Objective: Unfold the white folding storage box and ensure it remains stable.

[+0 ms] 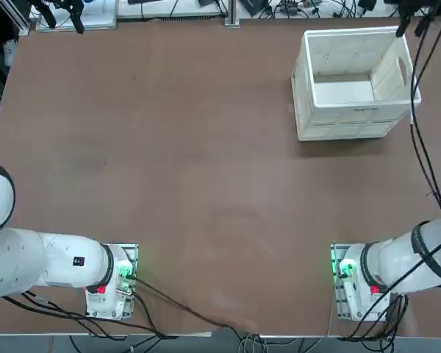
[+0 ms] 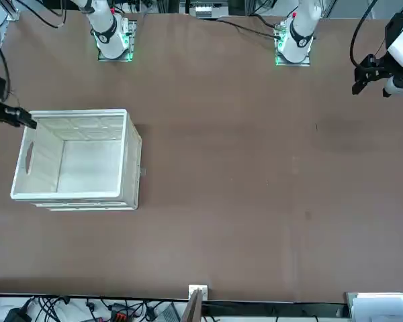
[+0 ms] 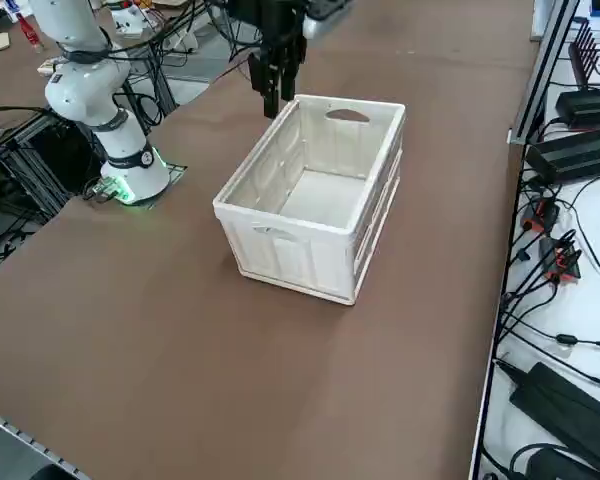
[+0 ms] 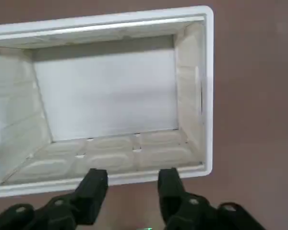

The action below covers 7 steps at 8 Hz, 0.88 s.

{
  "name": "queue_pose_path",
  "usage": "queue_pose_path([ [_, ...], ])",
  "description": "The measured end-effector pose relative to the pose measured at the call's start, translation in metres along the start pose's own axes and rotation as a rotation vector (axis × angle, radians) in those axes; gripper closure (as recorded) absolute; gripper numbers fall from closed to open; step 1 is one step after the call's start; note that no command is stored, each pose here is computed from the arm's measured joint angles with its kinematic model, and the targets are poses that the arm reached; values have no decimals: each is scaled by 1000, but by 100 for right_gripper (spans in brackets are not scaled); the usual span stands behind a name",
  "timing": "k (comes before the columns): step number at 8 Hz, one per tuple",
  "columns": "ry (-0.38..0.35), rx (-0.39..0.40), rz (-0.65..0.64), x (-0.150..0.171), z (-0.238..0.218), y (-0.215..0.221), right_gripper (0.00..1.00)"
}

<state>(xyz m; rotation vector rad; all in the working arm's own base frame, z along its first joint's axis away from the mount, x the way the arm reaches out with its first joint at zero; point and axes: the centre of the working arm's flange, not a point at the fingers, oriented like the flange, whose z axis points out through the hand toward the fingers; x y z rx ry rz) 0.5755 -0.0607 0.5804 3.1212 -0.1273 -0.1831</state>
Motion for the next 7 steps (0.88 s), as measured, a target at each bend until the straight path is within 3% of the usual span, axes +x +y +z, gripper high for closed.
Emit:
queue_pose_path([
  [1,43,43,-2,-13,-23,-1,8],
  [2,81,68,-2,-29,-46,5,0],
  [4,110,80,-24,-56,-68,-2,0],
  [7,98,68,-85,-69,-65,-36,0],
])
